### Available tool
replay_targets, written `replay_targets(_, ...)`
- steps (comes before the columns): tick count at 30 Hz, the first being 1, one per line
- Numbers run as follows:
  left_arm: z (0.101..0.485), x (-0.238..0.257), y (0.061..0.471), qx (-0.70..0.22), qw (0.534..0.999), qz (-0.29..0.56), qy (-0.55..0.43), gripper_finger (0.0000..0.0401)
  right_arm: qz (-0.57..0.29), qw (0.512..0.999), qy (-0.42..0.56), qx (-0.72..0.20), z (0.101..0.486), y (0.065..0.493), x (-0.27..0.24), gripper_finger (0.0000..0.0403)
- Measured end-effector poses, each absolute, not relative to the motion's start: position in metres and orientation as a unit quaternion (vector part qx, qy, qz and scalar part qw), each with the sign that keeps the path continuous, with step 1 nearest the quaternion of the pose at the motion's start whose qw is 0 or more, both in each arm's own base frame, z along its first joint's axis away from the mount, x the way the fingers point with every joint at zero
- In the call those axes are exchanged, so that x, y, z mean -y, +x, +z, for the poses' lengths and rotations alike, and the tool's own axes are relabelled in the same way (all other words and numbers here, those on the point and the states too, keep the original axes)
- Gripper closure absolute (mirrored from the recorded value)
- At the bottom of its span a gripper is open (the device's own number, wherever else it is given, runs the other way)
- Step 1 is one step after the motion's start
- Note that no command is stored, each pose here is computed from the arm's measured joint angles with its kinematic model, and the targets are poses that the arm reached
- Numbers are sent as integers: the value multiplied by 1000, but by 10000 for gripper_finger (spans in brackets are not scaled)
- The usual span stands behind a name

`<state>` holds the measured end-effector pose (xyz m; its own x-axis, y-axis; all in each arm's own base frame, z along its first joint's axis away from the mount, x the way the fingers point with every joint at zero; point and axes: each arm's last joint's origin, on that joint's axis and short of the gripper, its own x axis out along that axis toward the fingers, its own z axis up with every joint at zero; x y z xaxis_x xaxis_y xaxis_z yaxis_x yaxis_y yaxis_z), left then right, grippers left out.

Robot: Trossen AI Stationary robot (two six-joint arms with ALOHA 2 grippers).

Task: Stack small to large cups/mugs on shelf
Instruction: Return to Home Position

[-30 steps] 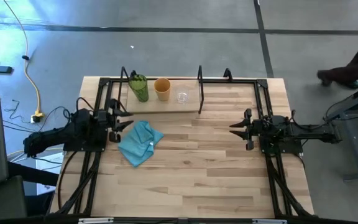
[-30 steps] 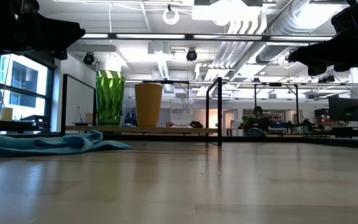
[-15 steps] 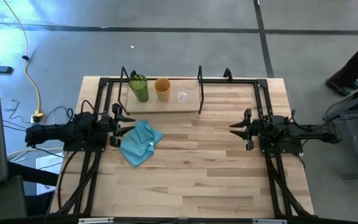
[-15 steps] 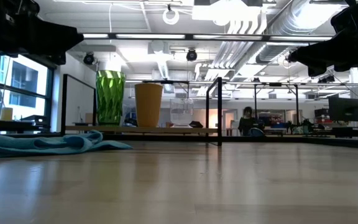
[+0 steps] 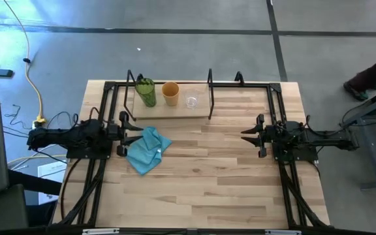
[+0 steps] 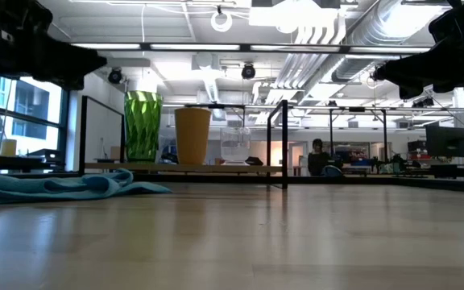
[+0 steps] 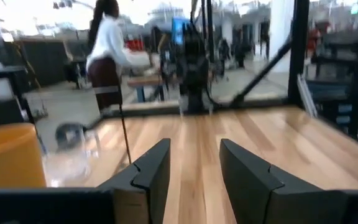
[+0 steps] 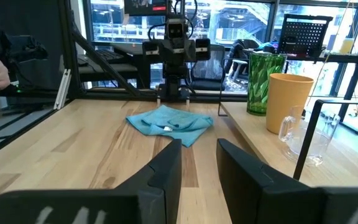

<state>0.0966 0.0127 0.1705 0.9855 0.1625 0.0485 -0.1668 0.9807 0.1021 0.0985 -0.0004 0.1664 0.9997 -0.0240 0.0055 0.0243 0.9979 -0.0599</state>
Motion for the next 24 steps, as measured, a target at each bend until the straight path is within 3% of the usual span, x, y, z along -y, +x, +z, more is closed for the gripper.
replay_targets(24,163,-13,101,-24,995,84,48,272,-11,999,-30,2,166,98,0,311)
